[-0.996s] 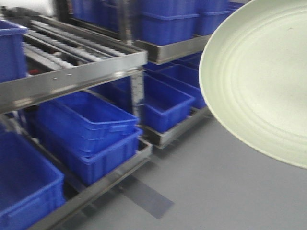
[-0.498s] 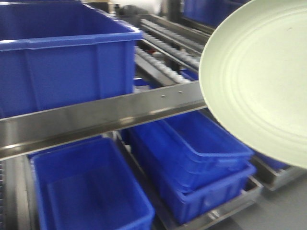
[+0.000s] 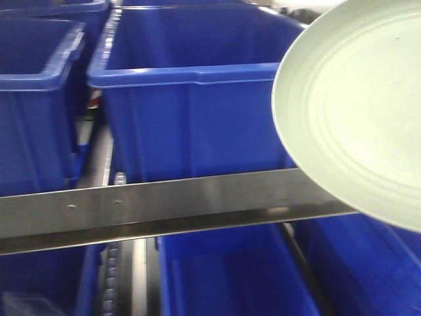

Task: Place green plate on second shelf with right arm
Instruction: 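Extend the right gripper with the plate over a blue bin on the shelf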

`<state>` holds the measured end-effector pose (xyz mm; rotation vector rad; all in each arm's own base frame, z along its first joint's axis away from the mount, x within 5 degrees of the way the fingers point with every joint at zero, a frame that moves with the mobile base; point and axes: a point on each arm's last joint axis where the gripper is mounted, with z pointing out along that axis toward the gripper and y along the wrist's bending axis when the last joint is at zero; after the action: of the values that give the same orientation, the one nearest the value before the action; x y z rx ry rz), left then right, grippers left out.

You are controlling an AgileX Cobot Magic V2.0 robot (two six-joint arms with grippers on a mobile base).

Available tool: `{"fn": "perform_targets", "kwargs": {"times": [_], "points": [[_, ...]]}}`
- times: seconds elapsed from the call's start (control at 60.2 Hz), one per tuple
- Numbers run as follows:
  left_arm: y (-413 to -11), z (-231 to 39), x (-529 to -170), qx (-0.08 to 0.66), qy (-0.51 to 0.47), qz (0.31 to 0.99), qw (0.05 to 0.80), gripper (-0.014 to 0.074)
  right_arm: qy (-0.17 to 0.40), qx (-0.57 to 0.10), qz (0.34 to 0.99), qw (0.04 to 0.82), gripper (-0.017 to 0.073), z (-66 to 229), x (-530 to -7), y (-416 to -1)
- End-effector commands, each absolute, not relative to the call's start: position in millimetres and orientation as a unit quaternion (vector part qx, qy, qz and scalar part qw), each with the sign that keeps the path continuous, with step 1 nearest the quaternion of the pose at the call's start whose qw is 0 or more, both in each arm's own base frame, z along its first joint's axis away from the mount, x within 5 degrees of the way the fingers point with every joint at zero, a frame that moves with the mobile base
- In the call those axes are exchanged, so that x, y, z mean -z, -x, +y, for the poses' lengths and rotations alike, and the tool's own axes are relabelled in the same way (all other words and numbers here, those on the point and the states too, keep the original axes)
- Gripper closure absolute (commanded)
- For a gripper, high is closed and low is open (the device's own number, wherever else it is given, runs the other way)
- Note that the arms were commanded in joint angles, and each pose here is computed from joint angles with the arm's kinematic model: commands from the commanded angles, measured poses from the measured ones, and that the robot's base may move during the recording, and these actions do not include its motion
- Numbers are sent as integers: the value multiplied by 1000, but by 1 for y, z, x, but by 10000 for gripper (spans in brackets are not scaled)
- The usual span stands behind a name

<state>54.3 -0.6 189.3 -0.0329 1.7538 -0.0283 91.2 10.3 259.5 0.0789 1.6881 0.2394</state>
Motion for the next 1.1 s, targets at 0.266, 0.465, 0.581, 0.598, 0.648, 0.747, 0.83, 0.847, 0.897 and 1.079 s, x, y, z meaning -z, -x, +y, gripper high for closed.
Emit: {"fn": "perform_targets", "kwargs": {"times": [0.266, 0.465, 0.581, 0.598, 0.648, 0.747, 0.83, 0.847, 0.897, 1.079], "points": [[-55, 0, -184, 13, 15, 749, 662, 470, -35, -111, 695, 709, 504, 10, -281, -92], [-55, 0, -184, 13, 15, 749, 662, 470, -35, -111, 695, 709, 504, 10, -281, -92], [-55, 0, -184, 13, 15, 749, 662, 470, -35, -111, 695, 709, 504, 10, -281, -92], [-55, 0, -184, 13, 15, 749, 662, 470, -35, -111, 695, 709, 504, 10, -281, -92], [-55, 0, -184, 13, 15, 749, 662, 470, -35, -111, 695, 709, 504, 10, -281, -92], [-55, 0, -184, 13, 15, 749, 662, 470, -35, -111, 695, 709, 504, 10, -281, -92], [-55, 0, -184, 13, 15, 749, 662, 470, -35, -111, 695, 709, 504, 10, -281, -92], [-55, 0, -184, 13, 15, 749, 662, 470, -35, -111, 695, 709, 504, 10, -281, -92], [-55, 0, -184, 13, 15, 749, 662, 470, -35, -111, 695, 709, 504, 10, -281, -92], [-55, 0, -184, 13, 15, 749, 662, 470, -35, -111, 695, 709, 504, 10, -281, -92]]}}
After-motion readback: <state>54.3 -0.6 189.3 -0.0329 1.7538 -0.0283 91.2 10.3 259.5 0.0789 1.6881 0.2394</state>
